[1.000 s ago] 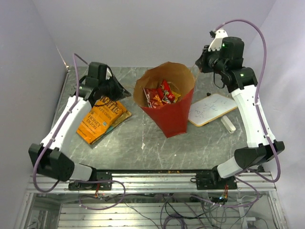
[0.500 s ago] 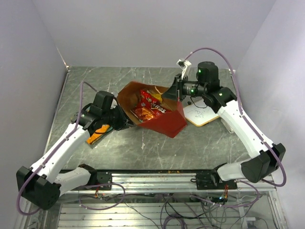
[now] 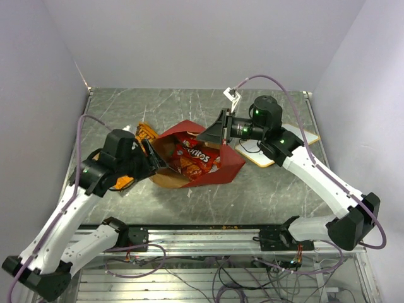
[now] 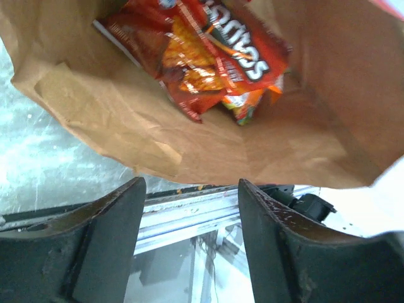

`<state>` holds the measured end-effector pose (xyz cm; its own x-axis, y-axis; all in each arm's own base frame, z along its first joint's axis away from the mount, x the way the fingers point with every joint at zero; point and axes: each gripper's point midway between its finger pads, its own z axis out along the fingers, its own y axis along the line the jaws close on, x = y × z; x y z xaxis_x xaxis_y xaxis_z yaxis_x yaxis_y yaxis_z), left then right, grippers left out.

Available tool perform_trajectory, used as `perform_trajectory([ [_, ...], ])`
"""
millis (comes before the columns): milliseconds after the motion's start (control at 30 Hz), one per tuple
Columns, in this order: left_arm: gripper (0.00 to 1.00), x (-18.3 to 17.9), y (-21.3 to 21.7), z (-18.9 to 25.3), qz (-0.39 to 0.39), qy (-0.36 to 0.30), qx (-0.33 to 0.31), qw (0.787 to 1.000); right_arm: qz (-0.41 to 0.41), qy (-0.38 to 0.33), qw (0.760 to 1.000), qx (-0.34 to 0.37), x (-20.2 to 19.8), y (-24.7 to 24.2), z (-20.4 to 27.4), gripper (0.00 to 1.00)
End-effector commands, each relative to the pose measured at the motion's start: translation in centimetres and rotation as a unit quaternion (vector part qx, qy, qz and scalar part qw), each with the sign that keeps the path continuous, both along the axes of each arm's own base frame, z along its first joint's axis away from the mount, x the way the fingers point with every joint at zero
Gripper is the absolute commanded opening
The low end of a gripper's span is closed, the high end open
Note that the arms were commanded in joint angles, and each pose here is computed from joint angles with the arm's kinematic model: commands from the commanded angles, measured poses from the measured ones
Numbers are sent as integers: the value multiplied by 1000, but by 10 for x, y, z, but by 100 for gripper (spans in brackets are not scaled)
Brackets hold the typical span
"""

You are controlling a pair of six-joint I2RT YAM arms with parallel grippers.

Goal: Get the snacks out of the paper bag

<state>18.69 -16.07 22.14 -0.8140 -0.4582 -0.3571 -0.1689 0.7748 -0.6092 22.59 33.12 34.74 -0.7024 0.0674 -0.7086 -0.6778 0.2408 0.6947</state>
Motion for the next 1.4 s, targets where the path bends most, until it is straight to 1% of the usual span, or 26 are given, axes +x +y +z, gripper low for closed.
perform_trajectory([
  [0,72,2,3,41,-12,-90,-16,996,-40,-13,999,-12,8,-6,16,0],
  [67,80,2,-2,55,-27,-114,-31,993,-79,-7,996,-33,22,-10,13,0],
  [100,83,3,-1,61,-31,-125,-30,991,-93,-5,995,-38,27,-11,13,0],
  [167,83,6,-1,71,-33,-144,-30,989,-107,-12,994,-35,31,-13,18,0],
  [233,76,11,-10,68,-45,-142,-40,988,-120,-17,992,-31,34,-15,23,0],
  [333,59,21,-25,53,-56,-130,-54,988,-131,-29,991,-28,37,-18,28,0],
  [400,48,32,-29,42,-50,-141,-45,988,-136,-32,990,-31,38,-19,29,0],
  [500,40,50,-33,29,-55,-153,-14,987,-139,-34,989,-32,39,-20,29,0],
  [667,39,65,-44,-6,-89,-153,61,982,-145,-40,988,-30,42,-21,32,0],
  [733,41,67,-49,-22,-106,-151,80,980,-149,-44,987,-30,43,-22,34,0],
  [800,47,66,-53,-42,-127,-143,92,977,-151,-49,987,-34,44,-23,36,0],
  [933,58,64,-54,-64,-143,-146,101,974,-159,-56,985,-38,46,-27,38,0],
  [1100,78,76,-55,-74,-151,-168,123,966,-163,-59,984,-42,47,-32,38,0],
  [1200,83,88,-64,-77,-157,-181,123,963,-161,-60,984,-47,46,-34,36,0],
  [1333,84,105,-58,-93,-145,-173,155,962,-159,-66,984,-52,48,-36,38,0],
  [1367,90,109,-57,-94,-143,-176,153,962,-158,-68,984,-53,48,-36,40,0],
])
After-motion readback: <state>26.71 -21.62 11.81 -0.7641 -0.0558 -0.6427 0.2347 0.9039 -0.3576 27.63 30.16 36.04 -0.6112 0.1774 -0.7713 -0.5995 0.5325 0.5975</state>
